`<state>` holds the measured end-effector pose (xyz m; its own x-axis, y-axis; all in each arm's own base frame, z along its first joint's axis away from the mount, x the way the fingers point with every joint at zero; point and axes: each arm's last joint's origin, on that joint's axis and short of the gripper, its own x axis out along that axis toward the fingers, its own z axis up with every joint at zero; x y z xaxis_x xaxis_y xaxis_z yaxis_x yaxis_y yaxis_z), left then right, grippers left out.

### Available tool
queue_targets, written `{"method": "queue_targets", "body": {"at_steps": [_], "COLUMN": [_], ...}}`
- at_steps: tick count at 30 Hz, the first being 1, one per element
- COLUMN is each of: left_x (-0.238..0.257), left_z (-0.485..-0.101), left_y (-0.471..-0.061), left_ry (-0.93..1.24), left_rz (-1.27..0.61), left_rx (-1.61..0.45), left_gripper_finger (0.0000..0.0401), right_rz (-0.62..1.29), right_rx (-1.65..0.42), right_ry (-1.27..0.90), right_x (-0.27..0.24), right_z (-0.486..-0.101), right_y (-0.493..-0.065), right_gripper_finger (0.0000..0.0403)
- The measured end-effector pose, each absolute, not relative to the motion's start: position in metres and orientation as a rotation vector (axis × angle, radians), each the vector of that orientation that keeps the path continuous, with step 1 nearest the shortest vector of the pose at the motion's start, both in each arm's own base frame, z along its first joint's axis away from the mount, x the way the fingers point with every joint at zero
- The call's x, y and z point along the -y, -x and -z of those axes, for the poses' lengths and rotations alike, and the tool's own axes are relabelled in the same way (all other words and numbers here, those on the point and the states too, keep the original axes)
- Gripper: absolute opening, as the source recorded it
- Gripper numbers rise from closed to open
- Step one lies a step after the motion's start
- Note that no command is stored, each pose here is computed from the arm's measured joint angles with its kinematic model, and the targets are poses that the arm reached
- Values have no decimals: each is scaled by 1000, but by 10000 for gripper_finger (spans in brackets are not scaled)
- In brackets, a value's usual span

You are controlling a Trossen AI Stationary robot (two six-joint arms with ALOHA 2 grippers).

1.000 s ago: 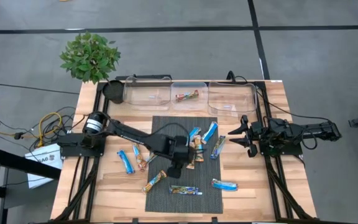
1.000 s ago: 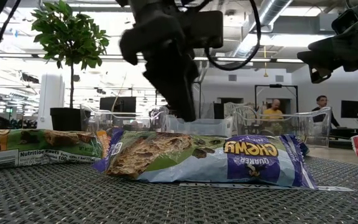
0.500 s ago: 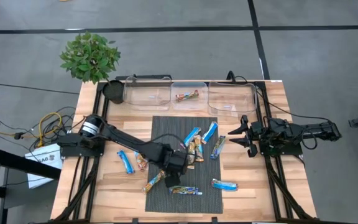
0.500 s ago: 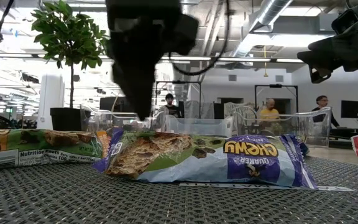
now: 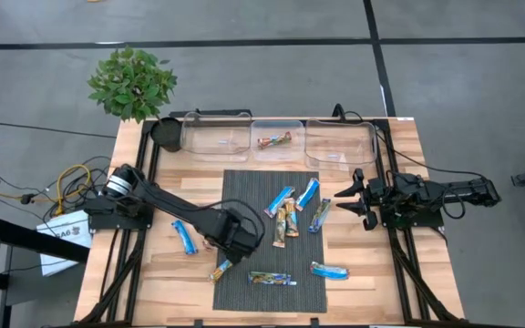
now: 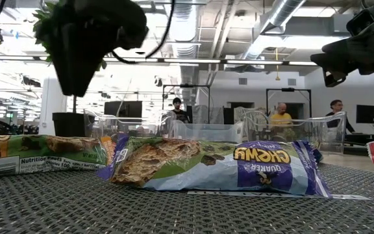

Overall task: Pick and place Granola Bars by type
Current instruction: Put the left blue granola bar into the right transparent bin

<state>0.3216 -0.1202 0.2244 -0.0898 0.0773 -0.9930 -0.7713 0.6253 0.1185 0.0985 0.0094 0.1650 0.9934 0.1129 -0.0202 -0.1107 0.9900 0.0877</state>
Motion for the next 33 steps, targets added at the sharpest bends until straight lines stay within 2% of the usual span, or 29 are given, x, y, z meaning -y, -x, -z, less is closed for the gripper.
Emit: {"method": "queue_targets", "body": {"at_steps": [8,17,27,33], "left_x": [121,116,100,88], "left_z": [-239,-246,-218,-197], "left_y": [-301,-286,-252,-219], "left_ry": [673,723,906,1059], "left_rz": [-1060,-1164,-1087,-1099], "left_rx": [-1452,-1321,-1231,-1257], "left_gripper_finger": [151,151,151,151], "right_rz": [-112,-112,-112,-112], "right_rx": [-25,-25,-25,-25], "right_ry": [-87,-87,-87,-86], "right_x": [-9,-9,-9,-9], "right_z": [-165,-165,-165,-165], "right_y": [-99,-99,-99,-99], "right_gripper_finger": [133,133,133,134]}}
